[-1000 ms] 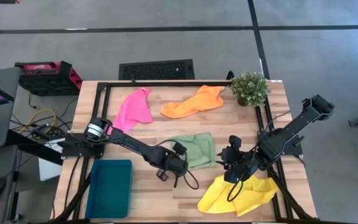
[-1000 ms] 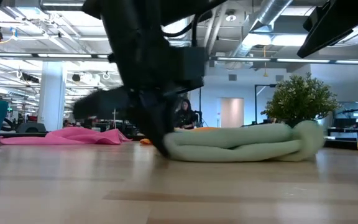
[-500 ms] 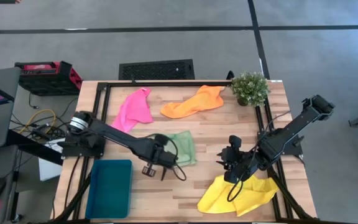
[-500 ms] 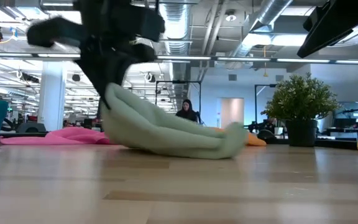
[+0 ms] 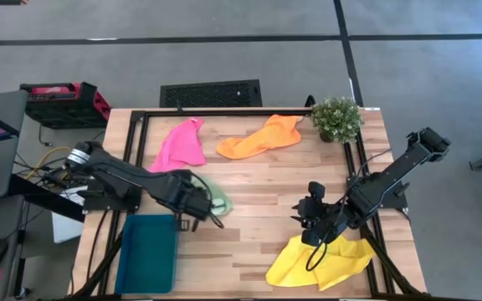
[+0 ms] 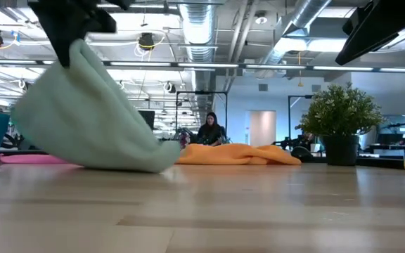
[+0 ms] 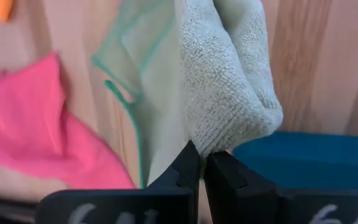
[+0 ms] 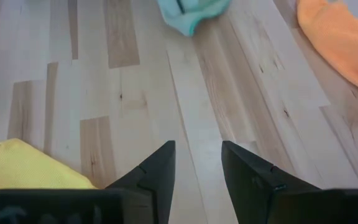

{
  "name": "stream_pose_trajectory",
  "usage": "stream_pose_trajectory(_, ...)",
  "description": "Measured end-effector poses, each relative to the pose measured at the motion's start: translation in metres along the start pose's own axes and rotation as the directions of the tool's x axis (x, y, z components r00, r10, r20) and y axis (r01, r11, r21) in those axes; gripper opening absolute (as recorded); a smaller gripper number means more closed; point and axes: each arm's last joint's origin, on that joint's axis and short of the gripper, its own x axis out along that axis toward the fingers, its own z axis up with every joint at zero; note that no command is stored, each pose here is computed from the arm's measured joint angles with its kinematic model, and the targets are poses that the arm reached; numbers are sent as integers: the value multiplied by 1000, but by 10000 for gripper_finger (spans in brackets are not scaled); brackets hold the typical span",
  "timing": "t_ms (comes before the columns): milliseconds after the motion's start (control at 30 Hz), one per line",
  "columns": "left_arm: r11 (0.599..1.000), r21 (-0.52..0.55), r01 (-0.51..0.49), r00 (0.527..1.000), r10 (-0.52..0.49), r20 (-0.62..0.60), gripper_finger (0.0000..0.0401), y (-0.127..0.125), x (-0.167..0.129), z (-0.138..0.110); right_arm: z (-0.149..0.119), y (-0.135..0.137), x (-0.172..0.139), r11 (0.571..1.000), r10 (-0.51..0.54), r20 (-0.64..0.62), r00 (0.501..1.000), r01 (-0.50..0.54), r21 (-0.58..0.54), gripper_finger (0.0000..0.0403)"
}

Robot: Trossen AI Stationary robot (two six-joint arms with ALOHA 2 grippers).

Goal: Fold microfiber towels
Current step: Put the green microfiber towel into the bin

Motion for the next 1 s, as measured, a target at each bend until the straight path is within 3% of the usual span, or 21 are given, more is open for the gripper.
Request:
stream_pose_trajectory(300,994,-107,-36,998,30,-57,0,-6,-25,-39,0,0,0,1000,0,0,1000,0,-2,155)
stream_pose_trajectory(1000,971,-225,80,986,-111,-128,0,-53,-33,-70,0,0,0,1000,-1,0,1000,1,0,155)
